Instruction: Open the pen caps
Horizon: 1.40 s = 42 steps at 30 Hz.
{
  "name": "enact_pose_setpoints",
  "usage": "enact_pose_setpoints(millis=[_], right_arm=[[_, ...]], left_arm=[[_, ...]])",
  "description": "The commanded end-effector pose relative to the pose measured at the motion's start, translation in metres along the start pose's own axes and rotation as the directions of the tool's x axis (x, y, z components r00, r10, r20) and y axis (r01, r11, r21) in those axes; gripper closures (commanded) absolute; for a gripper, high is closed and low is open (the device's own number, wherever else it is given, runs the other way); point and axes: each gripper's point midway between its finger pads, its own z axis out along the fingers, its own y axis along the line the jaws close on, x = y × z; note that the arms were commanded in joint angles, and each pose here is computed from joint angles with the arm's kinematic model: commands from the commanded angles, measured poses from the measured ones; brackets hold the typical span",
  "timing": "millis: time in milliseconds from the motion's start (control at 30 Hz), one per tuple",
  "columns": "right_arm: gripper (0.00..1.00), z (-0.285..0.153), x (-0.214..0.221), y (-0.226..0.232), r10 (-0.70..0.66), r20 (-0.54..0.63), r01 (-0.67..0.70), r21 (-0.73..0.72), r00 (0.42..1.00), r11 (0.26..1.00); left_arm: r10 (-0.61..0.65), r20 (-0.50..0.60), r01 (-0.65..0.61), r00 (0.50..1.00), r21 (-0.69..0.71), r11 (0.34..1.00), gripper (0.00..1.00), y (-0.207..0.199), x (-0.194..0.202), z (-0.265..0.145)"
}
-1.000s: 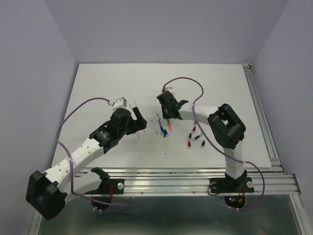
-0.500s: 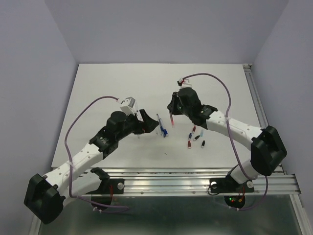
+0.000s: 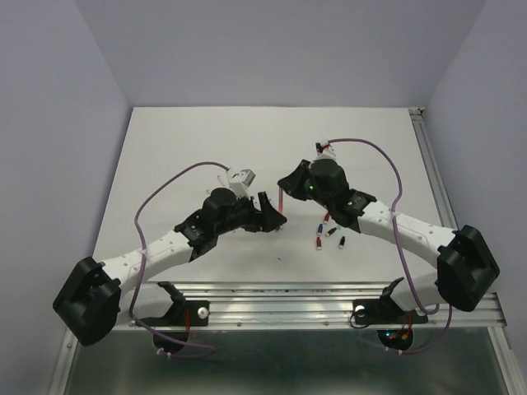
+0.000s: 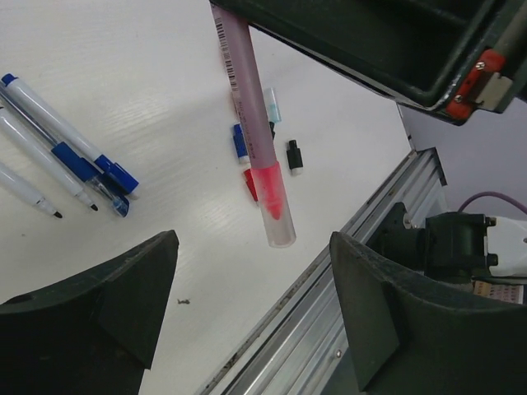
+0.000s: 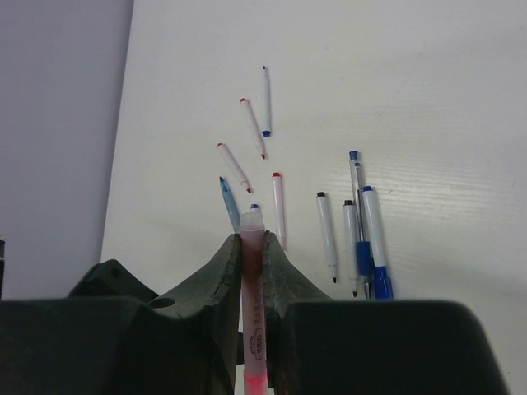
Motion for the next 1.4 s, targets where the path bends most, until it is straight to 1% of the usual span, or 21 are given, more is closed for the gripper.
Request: enact_pose_setpoints(millis=[0, 133, 300, 367, 400, 500, 533, 600, 767, 800, 833, 867, 900, 933, 1000, 1033, 1067, 1167, 1200, 1267, 1367], right_arm=[[0.99, -0.014, -0.017, 0.027, 0.073, 0.069, -0.065, -0.108, 0.995, 0.992], [0.99, -0.016, -0.016, 0.028, 0.07, 0.069, -0.062, -0.111, 0.995, 0.992], [0.99, -0.018, -0.015, 0.031, 0.067, 0.066, -0.058, -0.123, 0.996, 0.991], [0.99, -0.017, -0.013, 0.032, 0.063, 0.067, -0.054, -0.128, 0.996, 0.99], [0.99, -0.016, -0.014, 0.032, 0.064, 0.074, -0.054, -0.127, 0.995, 0.99], [0.99, -0.015, -0.019, 0.029, 0.059, 0.098, -0.049, -0.107, 0.993, 0.993], [0.99, -0.014, -0.022, 0.027, 0.056, 0.115, -0.046, -0.095, 0.992, 0.994], [0.99, -0.012, -0.028, 0.027, 0.037, 0.145, -0.024, -0.09, 0.989, 0.996], [0.99, 0.009, -0.06, 0.013, -0.067, 0.294, 0.054, 0.052, 0.953, 0.997], [0.99, 0.013, -0.077, 0.021, -0.072, 0.337, 0.05, 0.071, 0.939, 0.996], [0.99, 0.026, -0.083, 0.003, -0.124, 0.373, 0.061, 0.175, 0.919, 0.983], [0.99, 0.032, -0.09, 0.001, -0.148, 0.395, 0.064, 0.218, 0.907, 0.974], [0.99, 0.031, -0.116, 0.003, -0.182, 0.469, 0.048, 0.283, 0.864, 0.958], [0.99, 0.034, -0.128, 0.003, -0.199, 0.496, 0.037, 0.318, 0.845, 0.947], [0.99, 0.054, -0.132, -0.011, -0.248, 0.494, 0.037, 0.397, 0.834, 0.917], [0.99, 0.057, -0.155, -0.004, -0.249, 0.527, 0.019, 0.403, 0.812, 0.915], [0.99, 0.069, -0.154, -0.012, -0.268, 0.512, 0.026, 0.43, 0.816, 0.902], [0.99, 0.078, -0.178, -0.005, -0.277, 0.535, 0.026, 0.429, 0.798, 0.903], [0.99, 0.084, -0.175, -0.008, -0.286, 0.514, 0.043, 0.433, 0.809, 0.9], [0.99, 0.083, -0.171, -0.015, -0.3, 0.489, 0.059, 0.448, 0.819, 0.892], [0.99, 0.062, -0.168, -0.02, -0.3, 0.478, 0.069, 0.441, 0.826, 0.895]], left_arm=[[0.051, 0.101, -0.058, 0.994, 0.066, 0.996, 0.22, -0.032, -0.037, 0.009], [0.054, 0.095, -0.06, 0.994, 0.064, 0.996, 0.39, -0.035, -0.04, 0.017], [0.055, 0.092, -0.06, 0.994, 0.053, 0.997, 0.42, -0.033, -0.04, 0.023], [0.051, 0.091, -0.055, 0.995, 0.047, 0.997, 0.51, -0.032, -0.041, 0.025], [0.051, 0.089, -0.055, 0.995, 0.048, 0.997, 0.61, -0.032, -0.04, 0.026], [0.049, 0.084, -0.054, 0.995, 0.058, 0.997, 0.77, -0.034, -0.039, 0.025], [0.047, 0.076, -0.051, 0.996, 0.055, 0.997, 0.87, -0.033, -0.036, 0.025], [0.032, 0.074, -0.037, 0.997, 0.059, 0.998, 0.99, -0.034, -0.034, 0.024], [-0.002, 0.035, -0.001, 0.999, 0.086, 0.996, 1.0, -0.042, -0.017, 0.02], [-0.019, 0.027, 0.017, 0.999, 0.094, 0.995, 1.0, -0.045, -0.014, 0.019], [-0.023, 0.006, 0.022, 1.0, 0.106, 0.994, 1.0, -0.05, -0.004, 0.018], [-0.032, 0.004, 0.032, 0.999, 0.113, 0.993, 1.0, -0.054, -0.002, 0.016], [-0.057, -0.012, 0.058, 0.998, 0.111, 0.992, 1.0, -0.054, 0.006, 0.015], [-0.064, -0.03, 0.067, 0.998, 0.12, 0.991, 1.0, -0.06, 0.015, 0.013], [-0.085, -0.042, 0.09, 0.996, 0.128, 0.988, 1.0, -0.065, 0.022, 0.01], [-0.095, -0.064, 0.103, 0.993, 0.131, 0.986, 1.0, -0.068, 0.034, 0.008], [-0.105, -0.054, 0.112, 0.993, 0.129, 0.985, 1.0, -0.07, 0.034, 0.006], [-0.13, -0.049, 0.135, 0.99, 0.11, 0.985, 1.0, -0.066, 0.042, 0.002], [-0.132, -0.047, 0.136, 0.99, 0.104, 0.985, 1.0, -0.064, 0.042, 0.001], [-0.132, -0.033, 0.134, 0.991, 0.067, 0.989, 1.0, -0.056, 0.042, 0.003], [-0.108, -0.013, 0.108, 0.994, 0.01, 0.994, 1.0, -0.051, 0.034, 0.011]])
